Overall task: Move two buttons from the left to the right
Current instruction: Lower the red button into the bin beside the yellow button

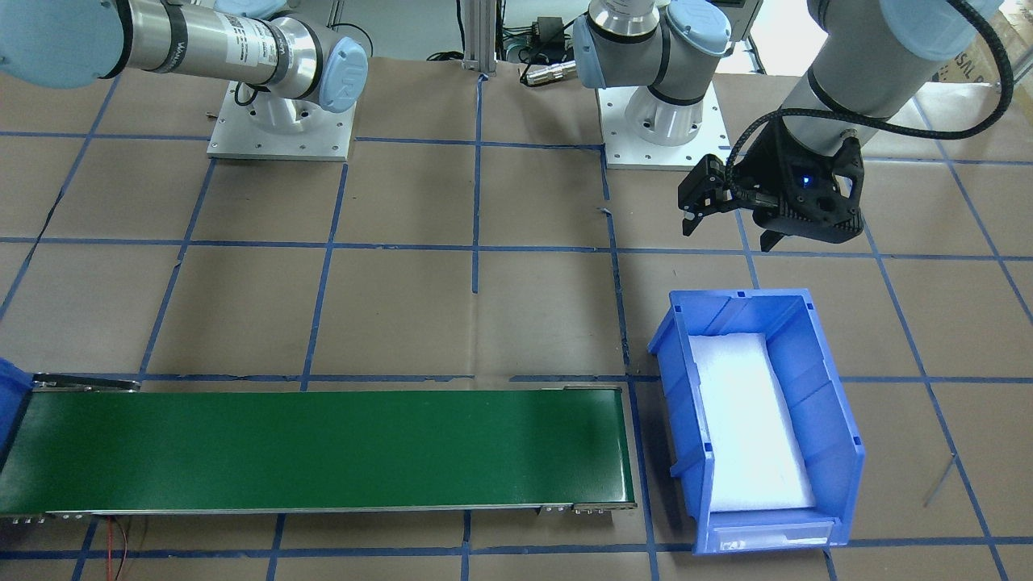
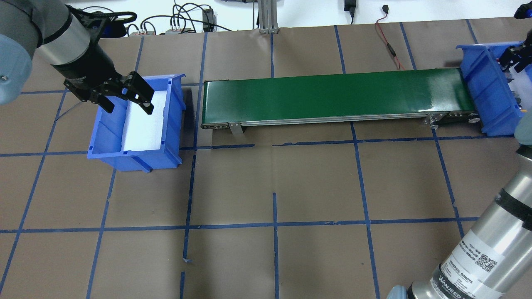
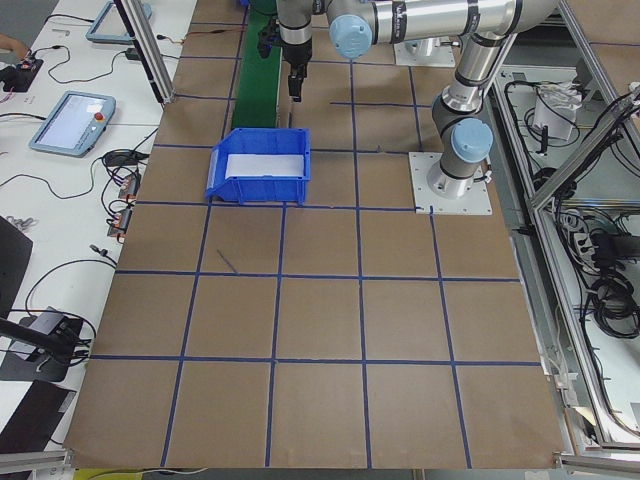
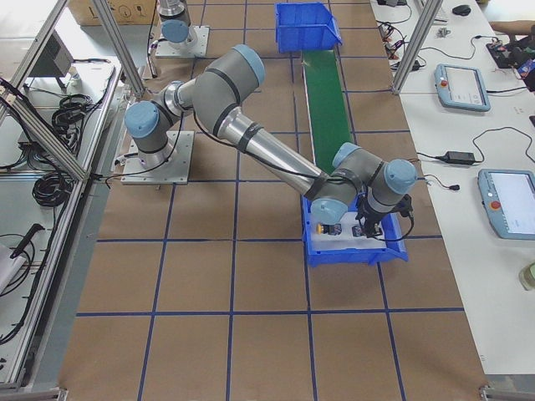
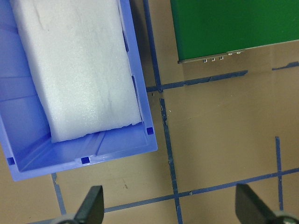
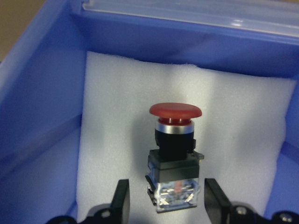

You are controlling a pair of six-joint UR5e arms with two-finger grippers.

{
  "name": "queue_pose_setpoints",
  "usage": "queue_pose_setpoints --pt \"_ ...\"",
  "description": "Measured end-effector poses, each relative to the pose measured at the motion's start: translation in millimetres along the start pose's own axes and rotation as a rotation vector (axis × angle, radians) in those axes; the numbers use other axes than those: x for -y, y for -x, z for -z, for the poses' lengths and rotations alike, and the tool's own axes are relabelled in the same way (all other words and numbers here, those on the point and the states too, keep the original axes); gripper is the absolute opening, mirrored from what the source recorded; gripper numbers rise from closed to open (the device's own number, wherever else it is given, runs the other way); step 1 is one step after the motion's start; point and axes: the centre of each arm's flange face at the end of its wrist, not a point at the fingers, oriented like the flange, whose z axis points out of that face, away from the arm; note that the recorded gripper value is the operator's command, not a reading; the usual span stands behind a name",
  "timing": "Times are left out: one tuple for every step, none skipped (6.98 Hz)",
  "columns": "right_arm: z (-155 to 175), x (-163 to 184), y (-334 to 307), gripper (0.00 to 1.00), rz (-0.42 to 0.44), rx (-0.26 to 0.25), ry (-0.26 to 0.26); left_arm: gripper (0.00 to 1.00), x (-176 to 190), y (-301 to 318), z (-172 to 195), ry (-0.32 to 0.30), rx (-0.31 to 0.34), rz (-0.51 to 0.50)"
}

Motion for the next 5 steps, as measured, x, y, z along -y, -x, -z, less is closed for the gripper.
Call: queue_pose_setpoints --pt "6 -1 1 0.68 0.003 -0.002 -0.003 1.00 0 0 0 0.000 0.000 0.000" --pt "19 -3 2 0.68 0.004 -0.005 -0.006 1.00 0 0 0 0.000 0.000 0.000" --pt "43 -5 7 0.67 0.008 -0.009 -0.008 1.00 0 0 0 0.000 0.000 0.000" --pt "79 -8 19 0.72 0.015 -0.014 -0.012 1.00 0 0 0 0.000 0.000 -0.001" --pt "116 -7 41 0.81 0.035 -0.023 -0.018 1.00 0 0 0 0.000 0.000 -0.001"
